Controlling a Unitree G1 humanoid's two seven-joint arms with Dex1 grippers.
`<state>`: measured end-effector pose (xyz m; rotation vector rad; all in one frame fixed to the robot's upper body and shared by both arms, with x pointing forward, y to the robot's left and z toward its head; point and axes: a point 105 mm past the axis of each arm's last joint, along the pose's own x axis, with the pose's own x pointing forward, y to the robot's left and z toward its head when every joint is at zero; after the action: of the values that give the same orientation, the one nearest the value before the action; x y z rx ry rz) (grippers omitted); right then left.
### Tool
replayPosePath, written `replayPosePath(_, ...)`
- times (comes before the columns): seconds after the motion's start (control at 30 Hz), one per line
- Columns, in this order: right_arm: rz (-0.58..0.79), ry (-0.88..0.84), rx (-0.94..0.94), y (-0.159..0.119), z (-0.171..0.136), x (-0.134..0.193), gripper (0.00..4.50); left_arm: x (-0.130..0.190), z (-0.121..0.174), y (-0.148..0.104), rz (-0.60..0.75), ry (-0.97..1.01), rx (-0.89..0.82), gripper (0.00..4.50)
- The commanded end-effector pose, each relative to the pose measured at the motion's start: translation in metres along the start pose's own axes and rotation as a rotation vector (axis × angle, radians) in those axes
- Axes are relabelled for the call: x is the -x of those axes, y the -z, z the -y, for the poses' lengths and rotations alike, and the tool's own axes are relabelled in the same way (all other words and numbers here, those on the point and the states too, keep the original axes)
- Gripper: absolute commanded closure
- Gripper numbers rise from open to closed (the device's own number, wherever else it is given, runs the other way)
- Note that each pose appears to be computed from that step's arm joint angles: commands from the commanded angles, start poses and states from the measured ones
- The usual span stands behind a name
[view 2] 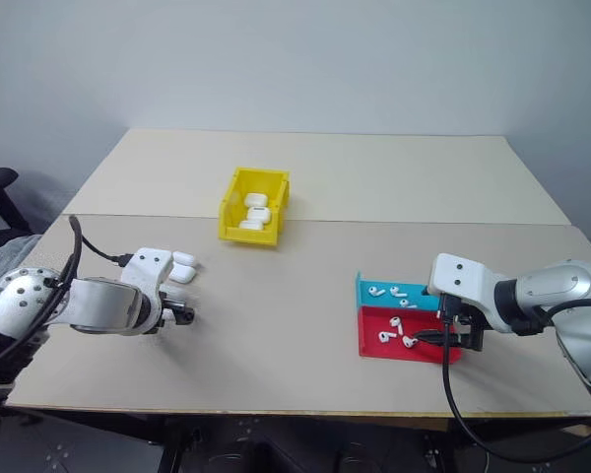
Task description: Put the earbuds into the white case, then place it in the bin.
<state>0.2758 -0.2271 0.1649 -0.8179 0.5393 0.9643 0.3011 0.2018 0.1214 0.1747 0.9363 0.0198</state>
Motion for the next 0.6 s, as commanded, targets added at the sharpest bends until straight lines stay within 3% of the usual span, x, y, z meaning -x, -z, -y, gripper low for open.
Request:
replayPosePath(0.03,0.001,0.037,0.022,-0.004,0.005,0.009,0.04,0.004,-0.006,-0.009,0.035,-0.041,-0.025,0.0)
replayPosePath(0.6,-0.007,0.043,-0.004,0.0,0.001,0.006,0.04,-0.006,0.0,-0.008,0.034,-0.015,-0.089,0.0)
